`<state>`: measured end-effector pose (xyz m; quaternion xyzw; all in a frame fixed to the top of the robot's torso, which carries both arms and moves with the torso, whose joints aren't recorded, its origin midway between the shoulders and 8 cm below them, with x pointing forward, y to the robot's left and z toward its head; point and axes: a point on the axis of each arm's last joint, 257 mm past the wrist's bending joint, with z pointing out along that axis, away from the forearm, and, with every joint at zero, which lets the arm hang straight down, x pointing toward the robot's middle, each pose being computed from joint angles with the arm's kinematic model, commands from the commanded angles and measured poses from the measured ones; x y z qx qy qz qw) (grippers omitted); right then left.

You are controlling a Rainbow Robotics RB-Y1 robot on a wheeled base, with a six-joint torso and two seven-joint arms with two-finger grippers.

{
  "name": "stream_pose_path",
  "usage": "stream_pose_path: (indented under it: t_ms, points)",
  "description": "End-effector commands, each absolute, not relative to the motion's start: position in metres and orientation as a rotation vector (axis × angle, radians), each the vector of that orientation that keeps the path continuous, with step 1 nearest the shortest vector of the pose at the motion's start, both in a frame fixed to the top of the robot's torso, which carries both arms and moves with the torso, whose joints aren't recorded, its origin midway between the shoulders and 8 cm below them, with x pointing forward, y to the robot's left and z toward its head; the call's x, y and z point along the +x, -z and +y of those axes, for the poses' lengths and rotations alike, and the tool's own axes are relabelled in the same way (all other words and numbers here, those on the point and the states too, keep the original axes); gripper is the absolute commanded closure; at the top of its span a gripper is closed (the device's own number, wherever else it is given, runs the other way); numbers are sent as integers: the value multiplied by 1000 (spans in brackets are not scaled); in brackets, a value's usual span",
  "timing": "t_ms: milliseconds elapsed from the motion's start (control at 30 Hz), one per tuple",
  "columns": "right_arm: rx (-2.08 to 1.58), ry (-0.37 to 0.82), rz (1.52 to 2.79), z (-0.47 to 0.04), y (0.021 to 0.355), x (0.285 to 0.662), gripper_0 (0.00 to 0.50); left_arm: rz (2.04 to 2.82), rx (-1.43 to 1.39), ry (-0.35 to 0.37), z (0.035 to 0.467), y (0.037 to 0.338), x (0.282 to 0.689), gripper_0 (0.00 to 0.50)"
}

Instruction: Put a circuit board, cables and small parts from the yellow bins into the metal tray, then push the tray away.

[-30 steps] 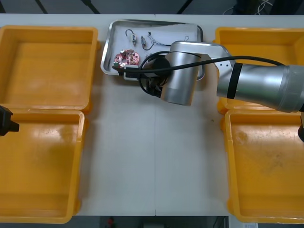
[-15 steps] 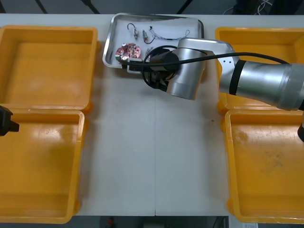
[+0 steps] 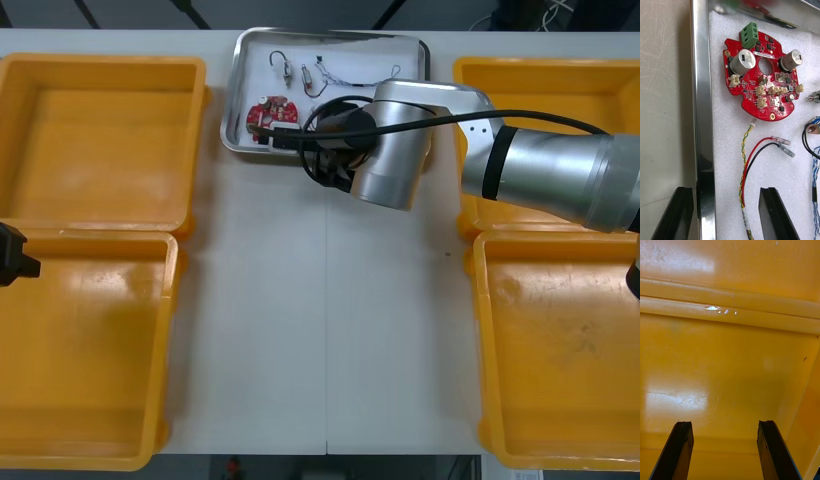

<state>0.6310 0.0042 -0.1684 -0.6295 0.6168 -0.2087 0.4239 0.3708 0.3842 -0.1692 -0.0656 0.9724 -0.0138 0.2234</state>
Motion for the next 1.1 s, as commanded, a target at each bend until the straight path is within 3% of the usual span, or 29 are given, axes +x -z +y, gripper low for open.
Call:
stream_pose_path:
  t_ms: [33, 500, 1100]
  points:
    - [-1627, 543, 1458, 31, 140, 621, 0, 2657, -4, -44, 391, 156, 375, 0]
    - [-1630, 607, 1566, 8, 100, 576, 0, 2657, -4, -44, 391, 156, 375, 0]
    - [-1329, 363, 2034, -76, 61, 507, 0, 2657, -4, -44, 391, 156, 375, 0]
